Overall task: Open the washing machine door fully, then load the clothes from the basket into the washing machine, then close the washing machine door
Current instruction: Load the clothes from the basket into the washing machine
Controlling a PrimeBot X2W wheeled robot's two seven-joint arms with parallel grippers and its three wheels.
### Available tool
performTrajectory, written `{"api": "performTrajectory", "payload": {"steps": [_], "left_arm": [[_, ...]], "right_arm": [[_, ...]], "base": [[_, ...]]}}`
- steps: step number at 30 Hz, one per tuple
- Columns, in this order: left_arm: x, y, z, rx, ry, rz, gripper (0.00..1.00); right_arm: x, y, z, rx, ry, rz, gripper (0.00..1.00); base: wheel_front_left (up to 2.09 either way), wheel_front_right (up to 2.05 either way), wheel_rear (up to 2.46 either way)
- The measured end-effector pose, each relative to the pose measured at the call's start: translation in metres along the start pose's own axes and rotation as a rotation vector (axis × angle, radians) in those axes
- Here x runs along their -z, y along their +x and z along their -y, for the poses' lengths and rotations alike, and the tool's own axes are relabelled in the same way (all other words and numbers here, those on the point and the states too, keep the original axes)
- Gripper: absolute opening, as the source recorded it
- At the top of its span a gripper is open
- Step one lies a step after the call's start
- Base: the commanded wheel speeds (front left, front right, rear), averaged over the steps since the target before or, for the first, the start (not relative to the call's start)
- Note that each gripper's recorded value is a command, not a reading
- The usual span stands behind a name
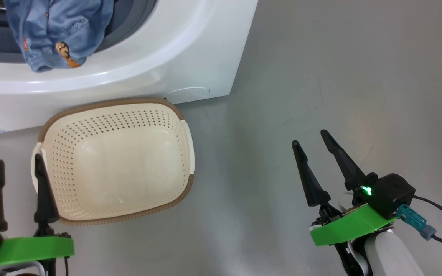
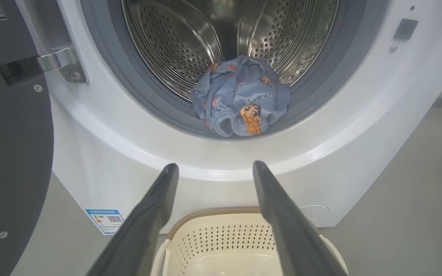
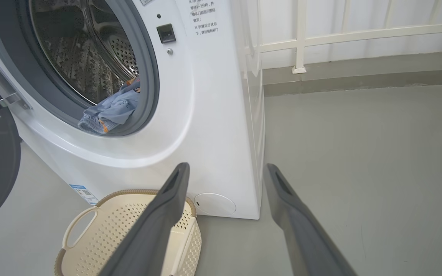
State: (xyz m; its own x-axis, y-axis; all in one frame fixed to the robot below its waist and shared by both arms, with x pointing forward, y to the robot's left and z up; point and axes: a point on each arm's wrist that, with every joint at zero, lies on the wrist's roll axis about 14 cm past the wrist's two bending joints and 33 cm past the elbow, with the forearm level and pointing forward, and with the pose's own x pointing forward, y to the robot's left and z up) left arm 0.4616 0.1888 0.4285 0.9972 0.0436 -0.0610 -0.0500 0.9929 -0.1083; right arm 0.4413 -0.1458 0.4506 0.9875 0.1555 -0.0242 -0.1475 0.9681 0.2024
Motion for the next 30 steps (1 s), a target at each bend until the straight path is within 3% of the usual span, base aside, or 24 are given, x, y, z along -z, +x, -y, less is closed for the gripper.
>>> {"api": "performTrajectory", "payload": {"steps": [12,21,30], "left_arm": [[0.011,0.005,0.006,0.014,-0.008,-0.026,1.0],[-0.011,0.044,0.017,0.076,0.012,0.034,1.0],[-0.028,0.092,0.051,0.203,0.048,0.052,1.0]], "right_arm": [[0.006,0.001,0.001,0.001,0.003,-0.014,1.0],[0.008,-0.001,0.005,0.013,-0.002,-0.021,1.0],[0.008,-0.002,0.007,0.017,-0.006,-0.026,1.0]], "base": [[0.0,0.0,0.0],[0.0,0.0,0.0],[0.0,0.0,0.0]]}}
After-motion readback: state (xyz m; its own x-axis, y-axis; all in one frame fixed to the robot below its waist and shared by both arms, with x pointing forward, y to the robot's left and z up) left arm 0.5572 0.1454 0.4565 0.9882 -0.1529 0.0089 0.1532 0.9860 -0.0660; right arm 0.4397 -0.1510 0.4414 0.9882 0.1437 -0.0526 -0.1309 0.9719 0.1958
